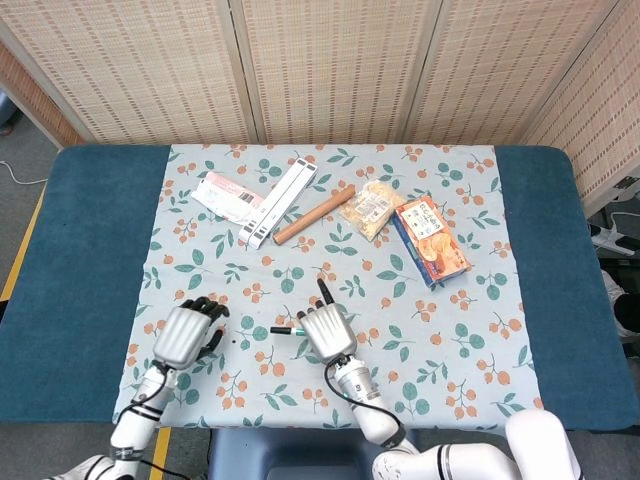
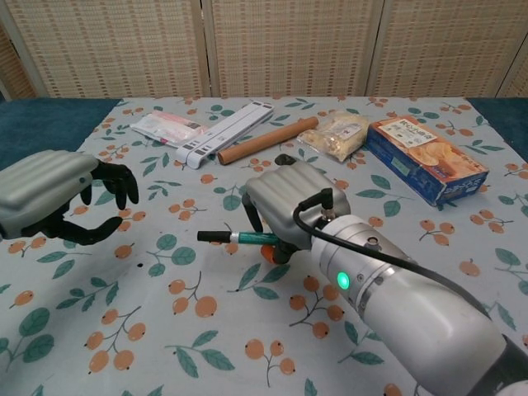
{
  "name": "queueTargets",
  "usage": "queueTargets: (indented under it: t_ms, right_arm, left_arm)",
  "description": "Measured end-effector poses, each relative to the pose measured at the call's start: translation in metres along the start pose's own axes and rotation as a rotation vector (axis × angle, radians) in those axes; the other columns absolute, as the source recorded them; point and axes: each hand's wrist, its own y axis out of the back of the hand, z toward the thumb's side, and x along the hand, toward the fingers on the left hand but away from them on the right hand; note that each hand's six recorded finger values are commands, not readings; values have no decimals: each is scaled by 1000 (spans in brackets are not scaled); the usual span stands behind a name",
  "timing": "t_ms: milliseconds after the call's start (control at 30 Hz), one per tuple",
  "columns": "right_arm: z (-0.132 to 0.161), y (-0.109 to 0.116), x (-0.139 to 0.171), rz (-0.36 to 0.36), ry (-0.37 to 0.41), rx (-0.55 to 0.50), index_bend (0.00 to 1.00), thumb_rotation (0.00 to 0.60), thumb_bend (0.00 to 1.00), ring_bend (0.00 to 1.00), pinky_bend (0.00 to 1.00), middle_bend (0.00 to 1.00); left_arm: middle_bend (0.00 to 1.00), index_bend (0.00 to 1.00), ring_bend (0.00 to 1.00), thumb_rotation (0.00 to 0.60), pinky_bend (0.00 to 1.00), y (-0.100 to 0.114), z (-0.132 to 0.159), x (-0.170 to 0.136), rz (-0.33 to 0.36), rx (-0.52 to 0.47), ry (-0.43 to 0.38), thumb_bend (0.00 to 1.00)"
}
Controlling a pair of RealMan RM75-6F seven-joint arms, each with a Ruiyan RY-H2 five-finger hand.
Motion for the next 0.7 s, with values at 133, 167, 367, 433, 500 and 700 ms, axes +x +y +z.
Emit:
queueTargets:
  t_ms: [133, 167, 367, 433, 500, 700]
  right_arm:
    - [5, 0, -2, -6, -6, -5, 880, 600, 322, 439, 0, 837]
    - [6, 1, -2, -10, -7, -8, 880, 600, 322, 439, 0, 837]
    - [11, 11, -7, -30, -12, -22, 880, 600, 323, 439, 0, 837]
    - [12, 13, -8, -32, -13, -27, 880, 600, 322, 439, 0, 837]
    - [13, 13, -9, -31, -14, -23, 880, 600, 322, 439, 0, 837]
    - [16, 13, -10, -32, -14, -37, 880, 600, 322, 439, 0, 837]
  left_arm:
    - [455, 393, 352, 600, 524, -6, 14, 11, 3, 25, 15, 398]
    - [448, 385, 349, 600, 523, -8, 16, 12, -4, 39, 16, 393]
    - [422, 355, 329, 600, 501, -17, 28, 15, -59, 81, 15, 380]
    - [421, 354, 328, 600, 501, -19, 33, 16, -68, 81, 10, 381]
    - [422, 354, 328, 600, 501, -20, 41, 17, -71, 78, 0, 380]
    - [421, 353, 328, 600, 500, -18, 54, 20, -62, 66, -15, 368]
